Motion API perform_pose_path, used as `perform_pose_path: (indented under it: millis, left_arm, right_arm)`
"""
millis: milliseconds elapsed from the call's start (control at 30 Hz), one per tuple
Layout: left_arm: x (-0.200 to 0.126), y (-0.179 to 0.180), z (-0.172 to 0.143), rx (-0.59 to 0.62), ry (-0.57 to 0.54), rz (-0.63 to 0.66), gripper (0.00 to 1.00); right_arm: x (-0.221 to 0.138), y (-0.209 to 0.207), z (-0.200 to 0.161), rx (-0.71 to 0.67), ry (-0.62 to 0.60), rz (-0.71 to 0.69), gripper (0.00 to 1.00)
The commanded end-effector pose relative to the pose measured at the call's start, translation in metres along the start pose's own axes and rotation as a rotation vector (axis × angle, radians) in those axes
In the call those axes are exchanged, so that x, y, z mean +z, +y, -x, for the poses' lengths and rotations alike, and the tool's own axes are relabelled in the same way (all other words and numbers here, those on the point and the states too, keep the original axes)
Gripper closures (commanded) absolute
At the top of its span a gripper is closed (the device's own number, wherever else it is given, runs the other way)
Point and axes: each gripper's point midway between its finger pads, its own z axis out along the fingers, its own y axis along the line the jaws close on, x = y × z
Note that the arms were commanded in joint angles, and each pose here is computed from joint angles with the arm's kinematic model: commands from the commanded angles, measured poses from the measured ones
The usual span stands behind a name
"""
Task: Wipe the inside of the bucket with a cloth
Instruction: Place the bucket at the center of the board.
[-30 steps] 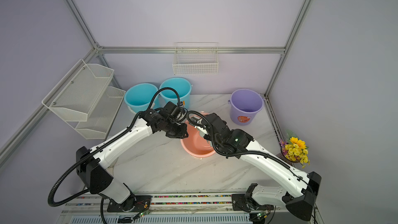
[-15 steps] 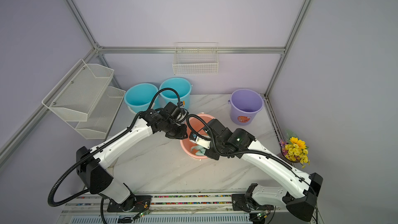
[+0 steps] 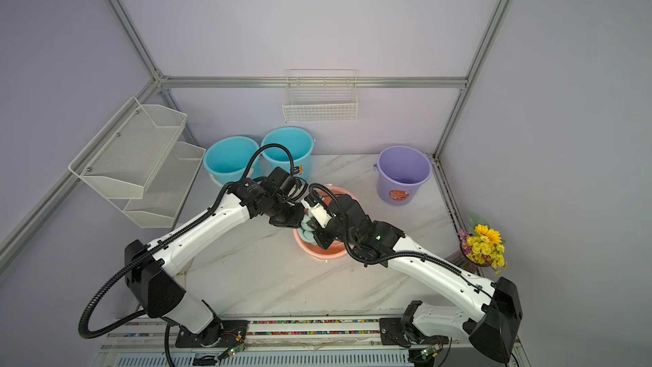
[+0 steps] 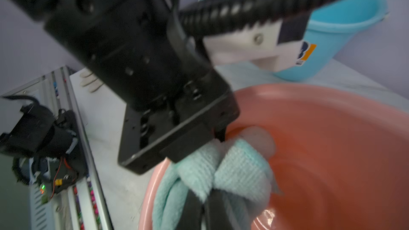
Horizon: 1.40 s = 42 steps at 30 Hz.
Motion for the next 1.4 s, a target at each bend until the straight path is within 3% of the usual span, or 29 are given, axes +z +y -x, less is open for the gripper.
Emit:
perform_pose_path:
  millis: [0, 200, 367, 700, 967, 1067, 1200, 1367]
  left_arm:
    - [-0.014, -0.014, 0.035, -0.020, -0.112, -0.050, 1.00]
    - [0.001, 0.001, 0.070, -0.113, -0.134, -0.018, 1.00]
    - [0.014, 0.002, 0.112, -0.154, -0.171, -0.021, 1.00]
    - [0.044, -0.002, 0.199, -0.240, -0.278, -0.072, 0.99]
    - [0.078, -0.003, 0.234, -0.285, -0.348, -0.129, 0.94]
    - [0.087, 0.000, 0.241, -0.303, -0.360, -0.141, 0.88]
    - [0.091, -0.004, 0.247, -0.309, -0.372, -0.172, 0.71]
    - [0.079, -0.008, 0.258, -0.298, -0.419, -0.192, 0.62]
  right_arm:
    - [-0.024, -0.055, 0.072, 0.111, -0.220, -0.342, 1.00]
    - [-0.071, -0.140, 0.110, 0.168, -0.290, -0.768, 1.00]
    - [-0.124, -0.188, 0.123, 0.230, -0.354, -0.952, 1.00]
    - [-0.158, -0.200, 0.116, 0.225, -0.370, -1.005, 1.00]
    - [-0.161, -0.200, 0.110, 0.211, -0.352, -1.009, 1.00]
    - [-0.159, -0.200, 0.109, 0.207, -0.344, -1.005, 1.00]
    - [-0.159, -0.200, 0.108, 0.200, -0.337, -1.005, 1.00]
    - [-0.163, -0.200, 0.109, 0.195, -0.339, -1.009, 1.00]
